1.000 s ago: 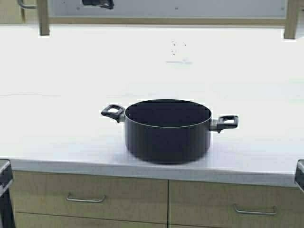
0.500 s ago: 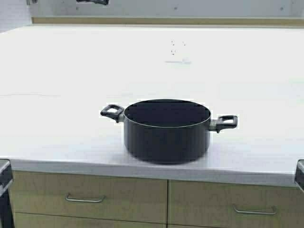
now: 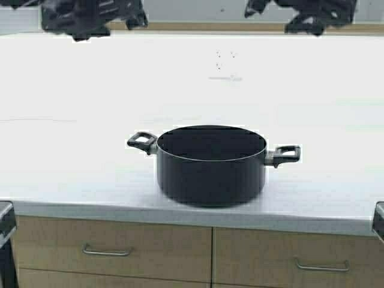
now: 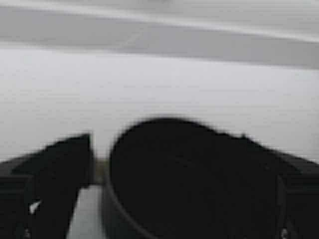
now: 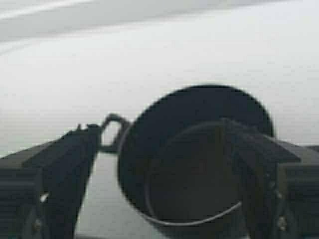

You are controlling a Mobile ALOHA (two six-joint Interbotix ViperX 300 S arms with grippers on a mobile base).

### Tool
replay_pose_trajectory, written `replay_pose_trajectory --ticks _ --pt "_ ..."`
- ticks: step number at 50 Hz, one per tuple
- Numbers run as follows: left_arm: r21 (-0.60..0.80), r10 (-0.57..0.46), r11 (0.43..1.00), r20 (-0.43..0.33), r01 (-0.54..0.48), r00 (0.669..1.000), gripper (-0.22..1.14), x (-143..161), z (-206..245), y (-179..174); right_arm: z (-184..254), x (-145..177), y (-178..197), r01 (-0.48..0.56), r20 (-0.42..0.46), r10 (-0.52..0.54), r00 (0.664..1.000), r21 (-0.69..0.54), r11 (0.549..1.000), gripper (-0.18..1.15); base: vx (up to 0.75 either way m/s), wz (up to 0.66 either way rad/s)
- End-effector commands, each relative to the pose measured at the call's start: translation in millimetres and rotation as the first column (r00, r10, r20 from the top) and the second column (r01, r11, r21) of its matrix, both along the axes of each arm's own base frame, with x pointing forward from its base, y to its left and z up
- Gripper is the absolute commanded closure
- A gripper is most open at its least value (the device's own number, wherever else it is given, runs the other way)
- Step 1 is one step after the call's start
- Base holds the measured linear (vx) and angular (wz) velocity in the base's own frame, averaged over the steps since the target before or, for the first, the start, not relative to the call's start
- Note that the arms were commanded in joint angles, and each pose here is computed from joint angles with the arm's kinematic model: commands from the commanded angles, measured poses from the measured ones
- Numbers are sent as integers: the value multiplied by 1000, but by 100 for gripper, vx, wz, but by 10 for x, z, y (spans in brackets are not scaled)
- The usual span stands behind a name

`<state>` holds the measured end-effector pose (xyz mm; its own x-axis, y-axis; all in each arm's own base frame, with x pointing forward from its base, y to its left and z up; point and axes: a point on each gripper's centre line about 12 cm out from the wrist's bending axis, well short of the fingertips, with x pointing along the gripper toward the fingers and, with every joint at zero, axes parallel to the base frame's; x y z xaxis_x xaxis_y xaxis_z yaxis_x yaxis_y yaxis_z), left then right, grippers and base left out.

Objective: Open the cabinet, put the pot inside, then close it

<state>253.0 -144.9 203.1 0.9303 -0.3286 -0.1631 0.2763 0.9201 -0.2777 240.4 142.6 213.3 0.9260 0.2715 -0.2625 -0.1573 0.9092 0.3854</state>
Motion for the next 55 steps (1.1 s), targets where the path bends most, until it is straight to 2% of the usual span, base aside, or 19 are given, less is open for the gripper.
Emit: replay_pose_trajectory --ticks 1,4,13,20,28,36,44,49,55 --pt "-102 65 993 -11 -66 998 -11 2 -216 63 -233 -78 -115 86 11 -88 996 111 990 -4 0 0" --pt "-151 92 984 -22 -94 996 -11 15 -356 82 -416 -108 -123 96 -15 -95 995 185 978 -4 0 0" --pt "-271 127 952 -65 -140 990 -11 100 -844 62 -950 -49 -7 102 -100 -76 992 282 954 -4 0 0" --pt "-351 149 918 -126 -185 981 -11 185 -1282 115 -1362 -55 -9 115 -105 -83 991 357 927 -4 0 0" --pt "-484 91 856 -198 -178 976 -11 336 -1707 256 -1759 -132 -81 144 -140 -96 986 394 908 -4 0 1" --pt "-588 -19 801 -210 -111 977 -11 481 -1948 245 -1925 -237 -176 129 -101 -94 990 437 890 -4 2 3" --pt "-607 -18 788 -194 -105 981 -11 588 -2067 246 -2185 -242 -181 159 -145 -103 984 457 875 -4 5 -2" --pt "-619 -16 779 -183 -103 983 -11 659 -2084 236 -2258 -198 -140 148 -128 -99 987 470 870 -4 5 -2" --pt "-634 0 767 -152 -98 988 -11 820 -2100 258 -2334 -41 -131 173 -100 -142 985 489 855 -4 1 -2"
